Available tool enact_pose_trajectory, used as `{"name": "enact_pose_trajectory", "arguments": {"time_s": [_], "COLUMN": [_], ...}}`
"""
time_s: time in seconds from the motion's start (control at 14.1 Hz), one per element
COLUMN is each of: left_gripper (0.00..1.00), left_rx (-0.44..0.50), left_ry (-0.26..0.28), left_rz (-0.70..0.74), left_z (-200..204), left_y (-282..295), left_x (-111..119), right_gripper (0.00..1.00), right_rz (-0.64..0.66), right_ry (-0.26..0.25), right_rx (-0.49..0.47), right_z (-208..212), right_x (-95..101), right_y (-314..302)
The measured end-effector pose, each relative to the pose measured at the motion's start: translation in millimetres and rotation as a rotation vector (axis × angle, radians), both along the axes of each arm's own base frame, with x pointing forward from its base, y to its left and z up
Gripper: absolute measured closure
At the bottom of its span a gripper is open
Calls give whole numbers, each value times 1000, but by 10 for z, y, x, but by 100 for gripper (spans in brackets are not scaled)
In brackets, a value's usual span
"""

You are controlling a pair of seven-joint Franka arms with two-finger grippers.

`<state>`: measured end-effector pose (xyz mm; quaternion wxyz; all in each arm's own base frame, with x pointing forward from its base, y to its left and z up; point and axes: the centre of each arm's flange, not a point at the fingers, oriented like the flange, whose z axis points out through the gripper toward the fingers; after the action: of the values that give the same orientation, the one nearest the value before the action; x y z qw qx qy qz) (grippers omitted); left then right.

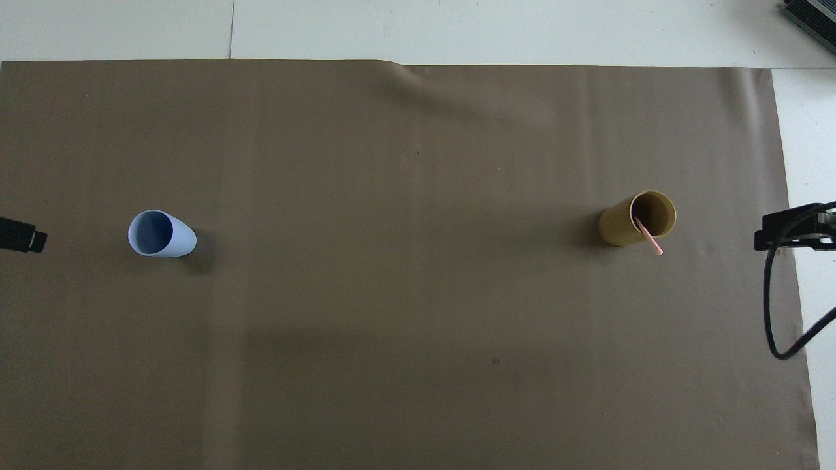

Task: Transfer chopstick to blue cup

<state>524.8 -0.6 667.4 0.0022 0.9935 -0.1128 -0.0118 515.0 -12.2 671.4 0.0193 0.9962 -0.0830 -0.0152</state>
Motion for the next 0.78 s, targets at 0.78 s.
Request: {"name": "enact_pose_trajectory", "arguments": {"time_s": [0.78], "left_gripper": [0], "left_rx": [0], "left_ry": [1], "left_rz": [-6], "left_z": [-2], "left_y": [-49], "left_x": [-1], "right_gripper": [0], "right_rz": [0], "right_ry": [-1], "right_rx": [0], "right_z": [1], "right_x": [0], "right_y": [0]}}
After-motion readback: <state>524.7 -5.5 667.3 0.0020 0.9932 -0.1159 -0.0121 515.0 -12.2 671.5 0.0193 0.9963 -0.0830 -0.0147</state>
